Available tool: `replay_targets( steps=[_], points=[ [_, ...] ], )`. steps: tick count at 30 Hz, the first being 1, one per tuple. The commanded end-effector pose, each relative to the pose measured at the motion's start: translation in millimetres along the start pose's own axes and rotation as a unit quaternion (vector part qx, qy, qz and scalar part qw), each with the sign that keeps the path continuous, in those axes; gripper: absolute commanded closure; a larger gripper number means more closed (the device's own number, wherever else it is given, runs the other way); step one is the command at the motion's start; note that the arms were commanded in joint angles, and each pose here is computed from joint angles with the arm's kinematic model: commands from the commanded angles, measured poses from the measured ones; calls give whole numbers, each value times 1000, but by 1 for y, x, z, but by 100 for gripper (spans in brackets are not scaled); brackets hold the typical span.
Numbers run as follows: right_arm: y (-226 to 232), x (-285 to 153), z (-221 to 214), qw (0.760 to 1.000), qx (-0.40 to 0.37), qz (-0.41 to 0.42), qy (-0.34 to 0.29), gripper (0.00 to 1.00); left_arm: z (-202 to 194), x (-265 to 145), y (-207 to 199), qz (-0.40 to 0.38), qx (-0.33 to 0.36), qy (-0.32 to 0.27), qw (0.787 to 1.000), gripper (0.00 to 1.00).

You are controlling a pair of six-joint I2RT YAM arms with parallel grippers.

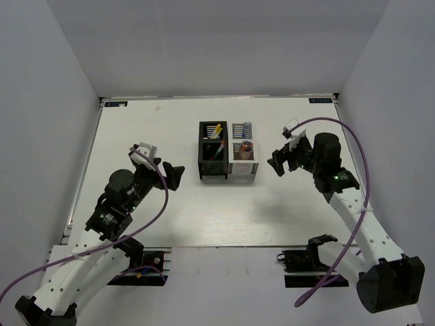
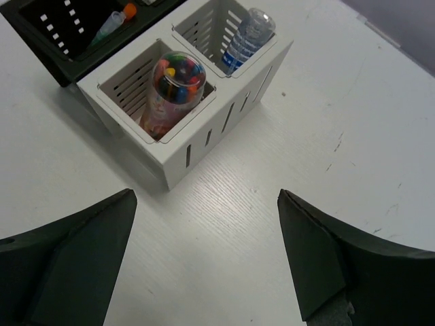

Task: Sort the stationery into containers
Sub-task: Reset both arms

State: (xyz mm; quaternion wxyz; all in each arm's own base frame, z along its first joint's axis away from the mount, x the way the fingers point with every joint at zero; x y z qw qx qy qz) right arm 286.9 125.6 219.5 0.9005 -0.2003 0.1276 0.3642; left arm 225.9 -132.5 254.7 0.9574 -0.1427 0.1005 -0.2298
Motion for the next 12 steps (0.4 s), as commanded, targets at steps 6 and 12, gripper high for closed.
replay_targets(
  steps=[6, 12],
  points=[
    [4, -23, 29, 997, -23, -18, -74, 10, 15, -14, -5, -15, 11, -30, 999, 1],
    [9, -18, 20, 997, -24, -10, -75, 10, 11, -12, -3, -12, 16, -21, 1000, 1]
  ],
)
Point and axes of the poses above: each gripper's point midway between its finger pads, its own x axis out along the fingers, its own y axis along the line the jaws close on, z = x × y, the point moved 2 cm from there along -x, back along the fingers, and after that the axes turned 9 degrees about -x, right-handed, at the moved point
